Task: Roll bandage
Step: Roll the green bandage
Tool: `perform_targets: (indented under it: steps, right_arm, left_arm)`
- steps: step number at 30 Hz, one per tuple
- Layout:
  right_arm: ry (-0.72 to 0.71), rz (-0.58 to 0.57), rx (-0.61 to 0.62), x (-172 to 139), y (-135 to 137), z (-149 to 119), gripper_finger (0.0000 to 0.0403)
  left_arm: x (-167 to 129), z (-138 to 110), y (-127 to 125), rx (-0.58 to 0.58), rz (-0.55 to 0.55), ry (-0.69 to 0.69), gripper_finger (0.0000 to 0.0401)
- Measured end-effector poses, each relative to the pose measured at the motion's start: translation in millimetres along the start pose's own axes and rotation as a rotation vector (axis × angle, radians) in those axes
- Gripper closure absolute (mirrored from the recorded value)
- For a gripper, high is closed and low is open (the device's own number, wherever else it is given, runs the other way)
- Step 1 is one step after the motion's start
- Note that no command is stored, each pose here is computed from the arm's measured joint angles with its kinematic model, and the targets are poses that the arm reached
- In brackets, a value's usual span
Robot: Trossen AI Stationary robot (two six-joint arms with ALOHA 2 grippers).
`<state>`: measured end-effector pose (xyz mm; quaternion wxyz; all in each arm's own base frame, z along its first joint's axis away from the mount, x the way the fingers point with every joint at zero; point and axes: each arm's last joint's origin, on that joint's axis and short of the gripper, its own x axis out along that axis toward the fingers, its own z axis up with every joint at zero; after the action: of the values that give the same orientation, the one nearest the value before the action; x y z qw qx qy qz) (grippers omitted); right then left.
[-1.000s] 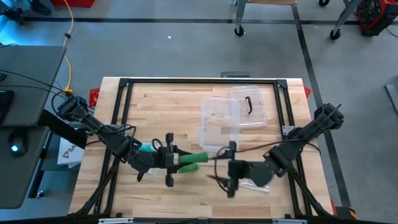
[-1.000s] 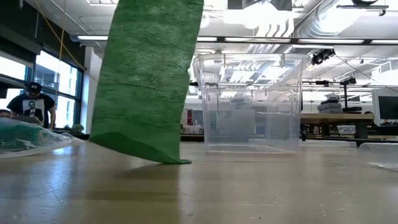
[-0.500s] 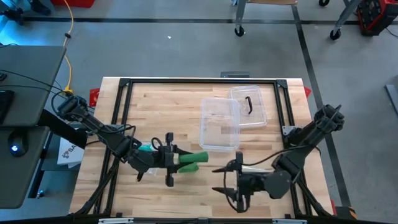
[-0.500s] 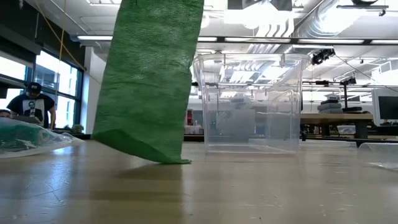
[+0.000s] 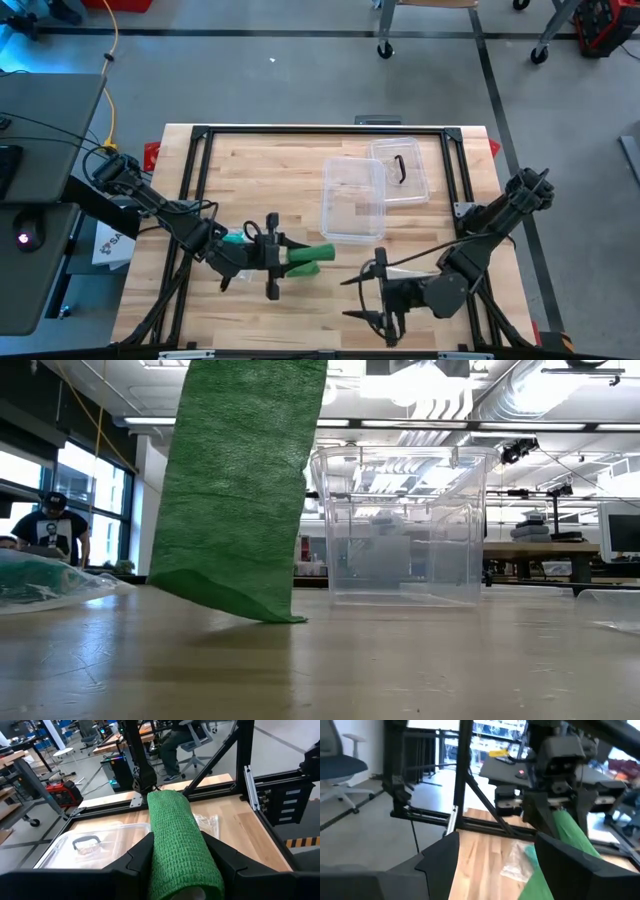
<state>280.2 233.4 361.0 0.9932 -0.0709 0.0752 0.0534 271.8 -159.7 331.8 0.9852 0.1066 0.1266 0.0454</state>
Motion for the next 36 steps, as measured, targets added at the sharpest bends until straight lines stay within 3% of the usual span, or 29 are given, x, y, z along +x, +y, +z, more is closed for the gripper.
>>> perform_targets:
  steps: [7, 11, 14, 17, 19, 24, 27, 31, 36]
  right_arm:
    - [0.060, -0.054, 0.003, 8.3, -14.0, -6.5, 0.0138]
    - [0.069, -0.061, -0.105, 9.4, -16.1, -7.2, 0.0152]
    - [0.076, -0.026, -0.131, 9.2, -15.2, -7.9, 0.0226]
    - [0.084, 0.111, -0.129, 11.0, -16.9, -8.7, 0.0357]
    - [0.075, 0.164, -0.120, 12.6, -18.2, -7.9, 0.0378]
    - [0.076, 0.141, -0.056, 18.6, -29.1, -7.4, 0.0326]
    - [0.082, 0.183, -0.012, 22.0, -34.4, -7.8, 0.0282]
    - [0.096, 0.272, 0.041, 25.0, -38.6, -8.9, 0.0195]
    - [0.096, 0.290, 0.044, 25.2, -38.7, -8.8, 0.0088]
  left_arm:
    - [-0.1, 0.1, -0.1, 0.001, 0.000, -0.001, 0.0279]
    - [-0.1, 0.0, -0.1, 0.002, 0.000, 0.000, 0.0279]
    - [-0.1, 0.0, -0.1, 0.000, -0.001, 0.000, 0.0279]
    - [-0.1, 0.0, -0.2, 0.000, -0.001, 0.000, 0.0279]
    - [-0.1, 0.1, -0.2, 0.000, -0.001, -0.001, 0.0279]
    - [-0.1, 0.0, -0.2, 0.001, -0.001, 0.000, 0.0279]
    - [-0.1, 0.1, -0.2, 0.001, -0.001, -0.001, 0.0279]
    - [-0.1, 0.1, -0.2, 0.000, -0.001, -0.001, 0.0279]
    - [-0.1, 0.1, -0.2, -0.003, -0.001, -0.001, 0.0279]
